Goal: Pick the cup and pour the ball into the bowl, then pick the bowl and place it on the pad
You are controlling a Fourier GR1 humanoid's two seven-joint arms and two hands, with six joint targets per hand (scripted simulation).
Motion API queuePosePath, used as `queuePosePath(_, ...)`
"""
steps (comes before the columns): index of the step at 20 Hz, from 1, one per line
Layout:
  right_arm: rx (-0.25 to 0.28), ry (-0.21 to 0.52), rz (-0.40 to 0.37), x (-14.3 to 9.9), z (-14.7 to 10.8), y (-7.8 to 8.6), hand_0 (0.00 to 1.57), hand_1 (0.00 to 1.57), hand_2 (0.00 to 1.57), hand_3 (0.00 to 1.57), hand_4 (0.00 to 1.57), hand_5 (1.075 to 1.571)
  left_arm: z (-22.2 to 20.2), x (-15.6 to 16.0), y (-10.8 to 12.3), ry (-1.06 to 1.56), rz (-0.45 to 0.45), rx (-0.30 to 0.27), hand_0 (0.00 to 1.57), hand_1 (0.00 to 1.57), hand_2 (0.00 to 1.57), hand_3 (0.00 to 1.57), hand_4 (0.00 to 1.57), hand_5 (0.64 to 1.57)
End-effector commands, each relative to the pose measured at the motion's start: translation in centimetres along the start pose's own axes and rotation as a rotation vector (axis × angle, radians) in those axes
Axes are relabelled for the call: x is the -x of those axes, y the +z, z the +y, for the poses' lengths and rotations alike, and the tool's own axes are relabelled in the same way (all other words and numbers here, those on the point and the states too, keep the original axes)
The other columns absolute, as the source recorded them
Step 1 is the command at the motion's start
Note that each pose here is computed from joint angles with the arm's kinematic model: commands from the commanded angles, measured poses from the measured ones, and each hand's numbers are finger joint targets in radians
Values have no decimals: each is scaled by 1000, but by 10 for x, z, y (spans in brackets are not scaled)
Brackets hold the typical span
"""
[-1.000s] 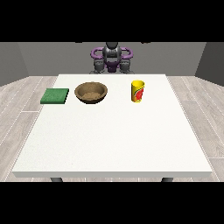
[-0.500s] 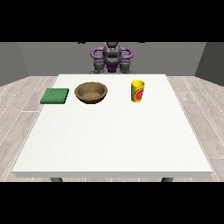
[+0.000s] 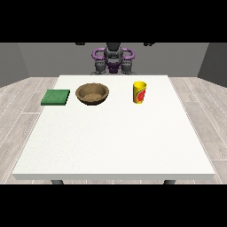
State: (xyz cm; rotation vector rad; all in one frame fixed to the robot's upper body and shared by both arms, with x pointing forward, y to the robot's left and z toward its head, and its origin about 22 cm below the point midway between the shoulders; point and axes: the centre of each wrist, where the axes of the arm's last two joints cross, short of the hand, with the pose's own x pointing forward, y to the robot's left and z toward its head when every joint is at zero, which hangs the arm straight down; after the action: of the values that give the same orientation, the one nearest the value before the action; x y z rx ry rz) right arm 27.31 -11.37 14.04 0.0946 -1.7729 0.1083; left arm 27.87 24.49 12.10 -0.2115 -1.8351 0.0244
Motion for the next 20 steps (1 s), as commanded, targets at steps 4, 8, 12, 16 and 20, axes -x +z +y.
queuePosePath(4, -97, -7, -172, -19, -8, -7, 0, 0, 0, 0, 0, 1568, 21, -29, -46, -197, -223, -71, 0, 0, 0, 0, 0, 1459)
queuePosePath(8, -69, -4, -253, -31, -15, -4, 0, 0, 0, 0, 0, 1566, 52, 23, -28, -181, -214, -72, 0, 0, 0, 0, 0, 1434)
queuePosePath(12, -102, -12, -245, -33, -25, 6, 0, 0, 0, 0, 0, 1569, 71, 60, -19, -194, -182, -135, 0, 0, 0, 0, 0, 1417)
queuePosePath(16, -33, 1, -270, -57, -52, -13, 0, 0, 0, 0, 0, 1567, 82, 75, -29, -157, -201, -93, 0, 0, 0, 0, 0, 1400)
queuePosePath(20, -51, 3, -238, -61, -60, 2, 0, 0, 0, 0, 0, 1569, 116, 99, -7, -181, -156, -148, 0, 0, 0, 0, 0, 1409)
